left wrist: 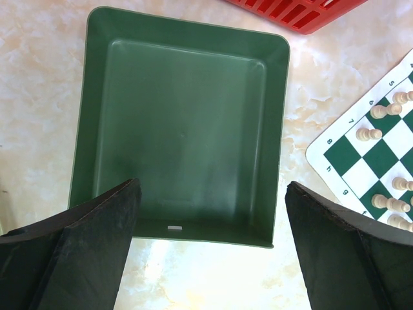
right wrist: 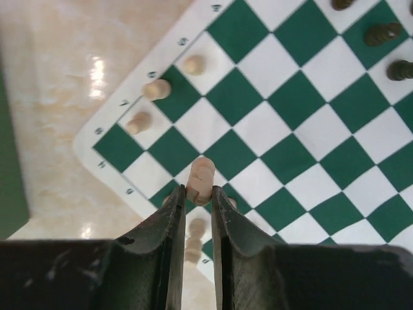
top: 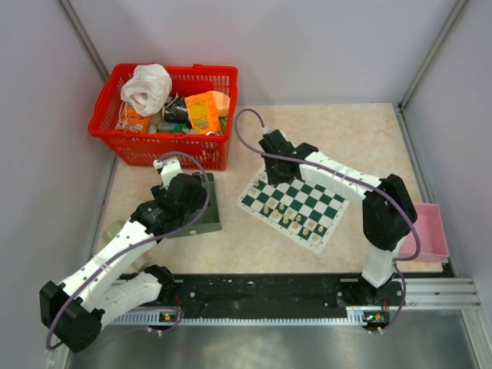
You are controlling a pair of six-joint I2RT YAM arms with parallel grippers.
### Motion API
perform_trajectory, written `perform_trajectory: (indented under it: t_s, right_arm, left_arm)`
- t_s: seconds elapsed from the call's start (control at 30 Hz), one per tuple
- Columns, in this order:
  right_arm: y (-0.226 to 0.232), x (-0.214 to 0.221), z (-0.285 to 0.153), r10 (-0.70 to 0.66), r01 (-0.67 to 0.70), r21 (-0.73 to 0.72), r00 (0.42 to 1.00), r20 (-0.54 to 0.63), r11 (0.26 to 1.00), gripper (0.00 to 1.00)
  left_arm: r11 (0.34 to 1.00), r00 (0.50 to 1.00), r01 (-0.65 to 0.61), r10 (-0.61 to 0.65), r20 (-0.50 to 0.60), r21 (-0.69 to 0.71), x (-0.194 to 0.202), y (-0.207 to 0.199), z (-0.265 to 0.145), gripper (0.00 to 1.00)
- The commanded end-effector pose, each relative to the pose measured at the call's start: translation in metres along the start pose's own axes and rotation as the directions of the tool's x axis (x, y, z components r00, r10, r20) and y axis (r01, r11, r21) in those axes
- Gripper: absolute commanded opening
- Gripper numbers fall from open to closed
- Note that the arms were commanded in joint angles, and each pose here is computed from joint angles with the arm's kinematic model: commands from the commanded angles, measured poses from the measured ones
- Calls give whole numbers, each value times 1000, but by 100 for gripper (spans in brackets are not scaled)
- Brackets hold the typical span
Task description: Set up the chess pieces on the board
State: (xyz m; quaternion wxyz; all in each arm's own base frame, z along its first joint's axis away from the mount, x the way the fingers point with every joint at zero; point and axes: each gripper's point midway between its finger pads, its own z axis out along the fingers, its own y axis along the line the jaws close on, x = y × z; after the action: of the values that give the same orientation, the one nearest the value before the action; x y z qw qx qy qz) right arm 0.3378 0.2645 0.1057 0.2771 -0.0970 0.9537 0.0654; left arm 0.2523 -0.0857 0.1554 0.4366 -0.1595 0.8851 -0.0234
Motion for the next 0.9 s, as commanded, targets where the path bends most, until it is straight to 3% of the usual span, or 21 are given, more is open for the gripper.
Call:
perform_trajectory:
  t_s: [0.0, 0.3, 0.87]
  right_arm:
    - [47, -24, -32, -30, 40, -96, 995, 95, 995, 16]
    - [88, 4, -8, -105, 107, -132, 994, 28, 985, 16]
    - [83, 38, 18, -128, 120, -116, 990, -61, 986, 17]
  left_arm:
    - [999, 998, 37, -37, 41, 15, -12, -3, -3, 98]
    - [999, 998, 43, -42, 47, -2, -10, 5, -6, 99]
    - [999, 998, 40, -39, 47, -10, -10, 6, -5, 99]
